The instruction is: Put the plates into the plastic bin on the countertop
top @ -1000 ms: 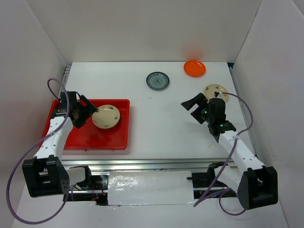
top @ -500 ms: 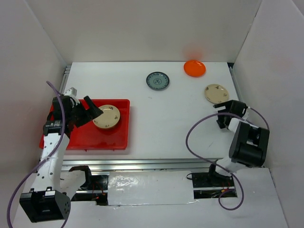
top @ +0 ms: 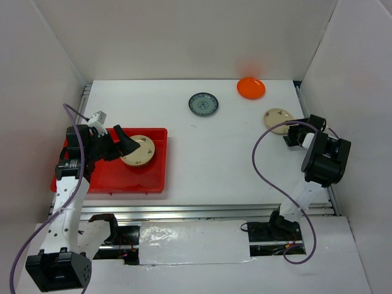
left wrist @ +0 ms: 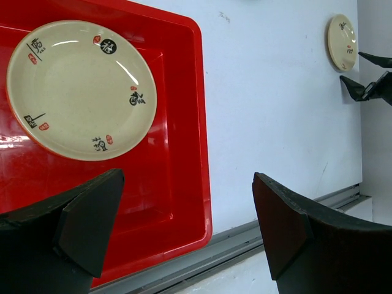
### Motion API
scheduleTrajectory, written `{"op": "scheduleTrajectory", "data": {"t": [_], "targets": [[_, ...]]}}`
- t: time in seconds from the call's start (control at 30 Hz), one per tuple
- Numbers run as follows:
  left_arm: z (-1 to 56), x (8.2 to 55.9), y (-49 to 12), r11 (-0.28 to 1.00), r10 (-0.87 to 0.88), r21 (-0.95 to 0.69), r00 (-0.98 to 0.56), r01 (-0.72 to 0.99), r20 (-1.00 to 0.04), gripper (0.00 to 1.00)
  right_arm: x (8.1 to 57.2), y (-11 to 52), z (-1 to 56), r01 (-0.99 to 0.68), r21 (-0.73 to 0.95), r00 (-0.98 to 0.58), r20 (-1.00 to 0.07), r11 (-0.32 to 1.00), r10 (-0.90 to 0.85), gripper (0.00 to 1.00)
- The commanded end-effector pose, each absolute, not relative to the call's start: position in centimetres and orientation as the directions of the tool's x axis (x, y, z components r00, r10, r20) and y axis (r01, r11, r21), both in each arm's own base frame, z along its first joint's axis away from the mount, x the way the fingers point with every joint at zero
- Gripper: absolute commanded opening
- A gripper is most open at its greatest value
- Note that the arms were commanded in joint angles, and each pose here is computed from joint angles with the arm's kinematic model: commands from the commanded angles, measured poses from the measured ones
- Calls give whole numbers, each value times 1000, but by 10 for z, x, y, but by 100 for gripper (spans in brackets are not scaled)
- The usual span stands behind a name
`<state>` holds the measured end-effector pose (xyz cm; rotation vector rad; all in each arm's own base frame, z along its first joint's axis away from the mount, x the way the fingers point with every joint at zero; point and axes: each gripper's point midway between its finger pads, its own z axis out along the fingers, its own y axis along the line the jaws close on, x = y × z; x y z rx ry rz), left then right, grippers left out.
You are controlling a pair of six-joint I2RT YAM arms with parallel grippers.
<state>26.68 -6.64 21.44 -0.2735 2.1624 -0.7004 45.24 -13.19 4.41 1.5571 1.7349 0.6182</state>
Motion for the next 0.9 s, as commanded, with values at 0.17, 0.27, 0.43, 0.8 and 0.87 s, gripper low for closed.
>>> {"op": "scheduleTrajectory", "data": {"t": [0.17,0.27,0.43,0.8,0.87], "targets": [[232,271,-67,838,-369,-534,-605,112,-705,99,461,-128,18,716,686,-84,-100,130,991,39],[230,273,-65,840,-382,-535,-604,89,-699,99,463,-121,23,701,695,-118,-108,160,987,0],[236,274,-69,818,-405,-568,-608,93,-683,99,463,-80,76,591,735,-219,-250,332,943,0],[317,284,-144,512,-379,-714,-620,478,-687,99,364,161,189,92,642,-542,-609,762,579,0],[314,291,-145,534,-359,-716,-646,450,-674,99,334,225,207,-140,716,-667,-579,684,469,0]]}}
